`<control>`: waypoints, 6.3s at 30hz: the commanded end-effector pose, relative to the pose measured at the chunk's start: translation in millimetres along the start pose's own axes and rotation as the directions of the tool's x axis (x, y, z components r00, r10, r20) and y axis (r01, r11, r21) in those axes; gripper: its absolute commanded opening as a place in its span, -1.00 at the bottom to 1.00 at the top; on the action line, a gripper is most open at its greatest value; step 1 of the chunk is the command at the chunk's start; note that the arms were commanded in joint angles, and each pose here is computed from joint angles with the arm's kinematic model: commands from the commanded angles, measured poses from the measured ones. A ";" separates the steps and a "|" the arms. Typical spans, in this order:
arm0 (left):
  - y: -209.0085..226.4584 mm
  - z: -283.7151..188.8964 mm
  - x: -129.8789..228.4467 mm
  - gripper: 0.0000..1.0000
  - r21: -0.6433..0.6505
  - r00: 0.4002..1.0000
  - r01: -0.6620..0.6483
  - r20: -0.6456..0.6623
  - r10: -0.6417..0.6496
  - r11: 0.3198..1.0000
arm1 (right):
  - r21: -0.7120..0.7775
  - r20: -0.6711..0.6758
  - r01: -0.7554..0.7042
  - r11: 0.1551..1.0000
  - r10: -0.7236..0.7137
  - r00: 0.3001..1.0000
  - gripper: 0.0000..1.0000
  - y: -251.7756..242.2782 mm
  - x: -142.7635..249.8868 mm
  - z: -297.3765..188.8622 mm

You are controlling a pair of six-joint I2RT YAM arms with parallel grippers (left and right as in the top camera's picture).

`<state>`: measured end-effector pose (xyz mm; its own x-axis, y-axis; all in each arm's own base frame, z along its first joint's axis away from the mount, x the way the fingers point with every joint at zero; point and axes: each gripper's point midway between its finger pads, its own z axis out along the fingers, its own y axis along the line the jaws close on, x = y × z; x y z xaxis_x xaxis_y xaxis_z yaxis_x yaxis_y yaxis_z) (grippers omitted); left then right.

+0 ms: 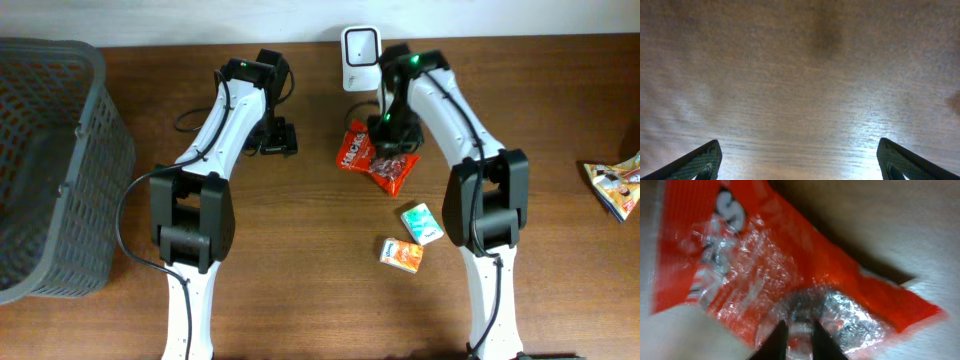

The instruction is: Scan the item barcode

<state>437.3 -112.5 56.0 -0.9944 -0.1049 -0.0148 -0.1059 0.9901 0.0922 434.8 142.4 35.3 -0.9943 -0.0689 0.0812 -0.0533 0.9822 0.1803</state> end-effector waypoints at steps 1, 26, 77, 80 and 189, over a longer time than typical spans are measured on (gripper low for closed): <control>1.2 -5.6 -4.7 0.95 -0.003 1.000 0.001 0.021 -0.001 1.000 | -0.004 -0.046 -0.025 1.000 0.025 0.999 -0.76 -0.9 13.2 15.6; -1.7 -5.9 -8.8 0.99 0.004 0.999 0.000 0.040 0.000 1.000 | 0.054 -0.086 0.761 0.646 -0.756 0.649 0.97 -0.1 26.7 -16.2; -6.3 -5.8 -6.7 0.99 0.015 0.999 -0.006 0.035 0.006 1.000 | 0.105 0.921 0.086 0.991 -0.129 0.367 -0.78 58.3 -207.5 -192.1; -6.3 -5.8 -6.8 0.99 0.015 0.999 -0.006 0.035 0.006 1.000 | 0.102 0.944 0.014 0.995 -0.101 0.315 -0.77 30.3 -189.8 -252.5; -158.2 -99.0 92.1 0.50 0.512 0.900 -0.332 0.423 0.104 0.792 | -0.192 0.515 -0.534 0.823 0.548 0.659 0.97 -217.6 61.1 -276.9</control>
<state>352.2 -297.3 121.8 -0.9172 0.0650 -0.3931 0.2433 0.8727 -0.4234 410.5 -126.0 273.6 -0.7268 0.5878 -0.3553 0.5100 0.8084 0.2940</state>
